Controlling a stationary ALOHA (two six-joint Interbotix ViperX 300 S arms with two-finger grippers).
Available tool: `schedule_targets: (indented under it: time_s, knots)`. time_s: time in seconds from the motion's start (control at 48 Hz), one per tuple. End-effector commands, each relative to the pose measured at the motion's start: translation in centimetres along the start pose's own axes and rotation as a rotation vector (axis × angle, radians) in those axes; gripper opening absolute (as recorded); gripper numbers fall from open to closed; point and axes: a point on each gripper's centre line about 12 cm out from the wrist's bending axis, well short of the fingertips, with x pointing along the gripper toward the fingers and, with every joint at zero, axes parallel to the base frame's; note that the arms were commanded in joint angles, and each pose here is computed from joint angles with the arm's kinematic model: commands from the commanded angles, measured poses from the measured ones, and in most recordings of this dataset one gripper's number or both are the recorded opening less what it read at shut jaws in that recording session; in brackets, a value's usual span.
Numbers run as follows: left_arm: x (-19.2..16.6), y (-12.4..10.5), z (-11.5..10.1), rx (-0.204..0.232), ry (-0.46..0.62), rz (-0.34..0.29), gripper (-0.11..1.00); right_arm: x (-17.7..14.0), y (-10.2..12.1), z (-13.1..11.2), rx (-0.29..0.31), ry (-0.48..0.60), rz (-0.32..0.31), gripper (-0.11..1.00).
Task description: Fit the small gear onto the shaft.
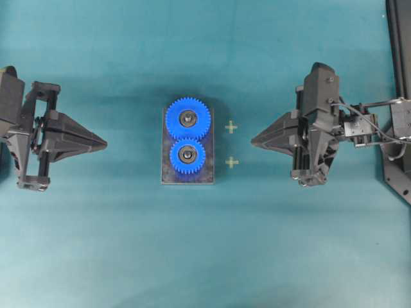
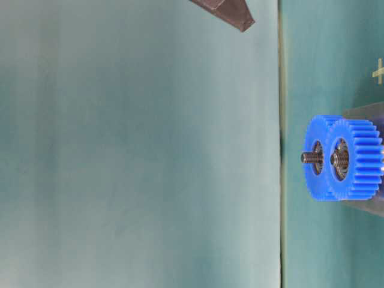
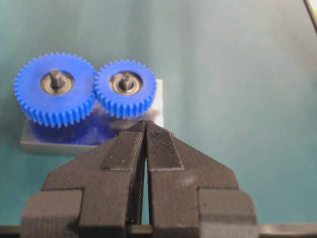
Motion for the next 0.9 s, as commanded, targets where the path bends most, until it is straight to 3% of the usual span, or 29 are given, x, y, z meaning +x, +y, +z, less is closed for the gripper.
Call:
schedule_targets:
  time_s: [0.0,0.875]
  knots:
    - [-0.10,-0.11,0.68,0.005,-0.026,-0.004,0.00,-0.33,0.19,0.66,-0.003,-0.032,0.011,-0.01]
    - [-0.23,-0.06,0.13,0.005,-0.015,-0.003,0.00,-0.29,0.11,-0.27,0.000,-0.052,0.028,-0.01]
